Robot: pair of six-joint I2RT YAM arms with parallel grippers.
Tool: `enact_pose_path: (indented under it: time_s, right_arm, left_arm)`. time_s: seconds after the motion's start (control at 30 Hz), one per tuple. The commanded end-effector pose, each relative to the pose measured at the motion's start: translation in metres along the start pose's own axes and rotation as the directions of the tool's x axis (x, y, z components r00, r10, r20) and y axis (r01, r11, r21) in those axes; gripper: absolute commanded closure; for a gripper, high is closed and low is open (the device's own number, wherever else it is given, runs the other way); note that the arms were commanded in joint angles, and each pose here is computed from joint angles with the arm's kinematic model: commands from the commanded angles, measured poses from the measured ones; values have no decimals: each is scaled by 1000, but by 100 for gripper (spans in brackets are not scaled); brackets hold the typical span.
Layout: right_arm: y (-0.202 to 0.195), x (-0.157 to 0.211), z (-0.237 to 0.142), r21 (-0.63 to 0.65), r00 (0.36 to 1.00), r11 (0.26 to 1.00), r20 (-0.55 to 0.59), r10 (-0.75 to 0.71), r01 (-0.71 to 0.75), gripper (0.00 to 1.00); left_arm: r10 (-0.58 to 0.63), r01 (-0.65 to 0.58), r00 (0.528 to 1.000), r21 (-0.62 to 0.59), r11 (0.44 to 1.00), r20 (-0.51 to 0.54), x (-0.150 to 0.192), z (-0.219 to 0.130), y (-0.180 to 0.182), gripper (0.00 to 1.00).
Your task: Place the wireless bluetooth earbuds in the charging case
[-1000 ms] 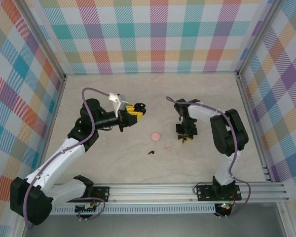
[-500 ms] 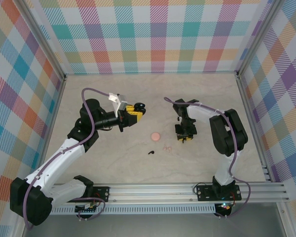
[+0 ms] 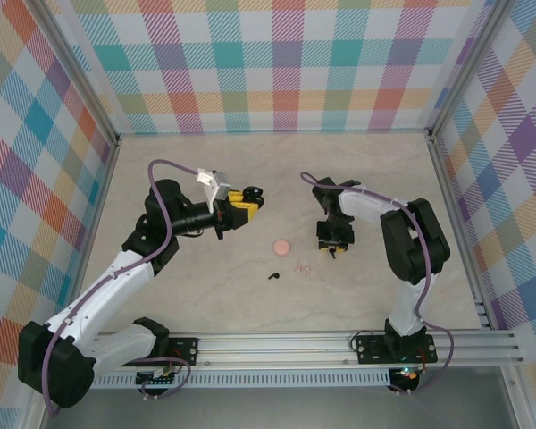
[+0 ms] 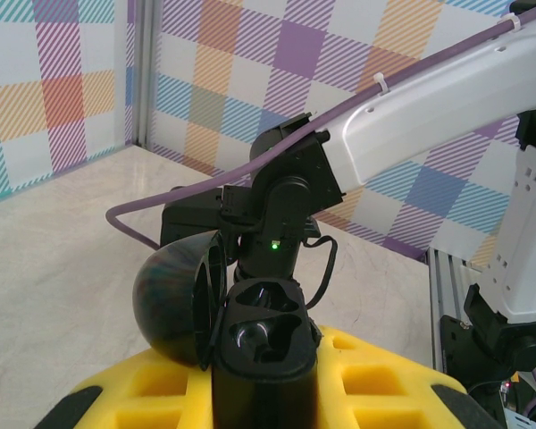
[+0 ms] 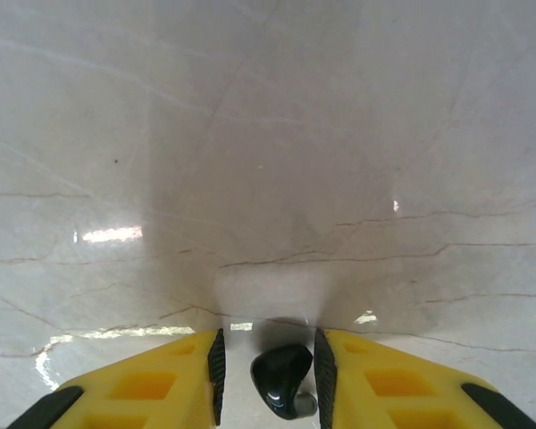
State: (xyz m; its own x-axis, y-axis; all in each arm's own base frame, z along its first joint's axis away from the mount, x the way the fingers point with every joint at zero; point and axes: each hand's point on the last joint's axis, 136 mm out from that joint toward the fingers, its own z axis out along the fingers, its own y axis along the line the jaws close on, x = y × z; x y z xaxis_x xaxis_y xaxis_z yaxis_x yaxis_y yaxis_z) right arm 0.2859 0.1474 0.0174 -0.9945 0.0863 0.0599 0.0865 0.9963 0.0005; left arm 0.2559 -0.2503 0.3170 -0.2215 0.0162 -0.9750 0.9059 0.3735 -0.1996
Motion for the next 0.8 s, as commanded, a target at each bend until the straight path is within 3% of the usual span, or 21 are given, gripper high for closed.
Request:
enact_pose_path:
  time_s: [0.0, 0.77]
  right_arm:
    - [-3, 3, -5, 13, 998, 998, 21, 59, -59, 65]
    - [-1, 8, 1, 10, 991, 991, -38, -130, 131, 65]
  left_arm:
    - [35, -35, 999, 14, 999, 33, -9, -3, -8, 83]
    - [34, -34, 999, 13, 999, 33, -9, -3, -7, 83]
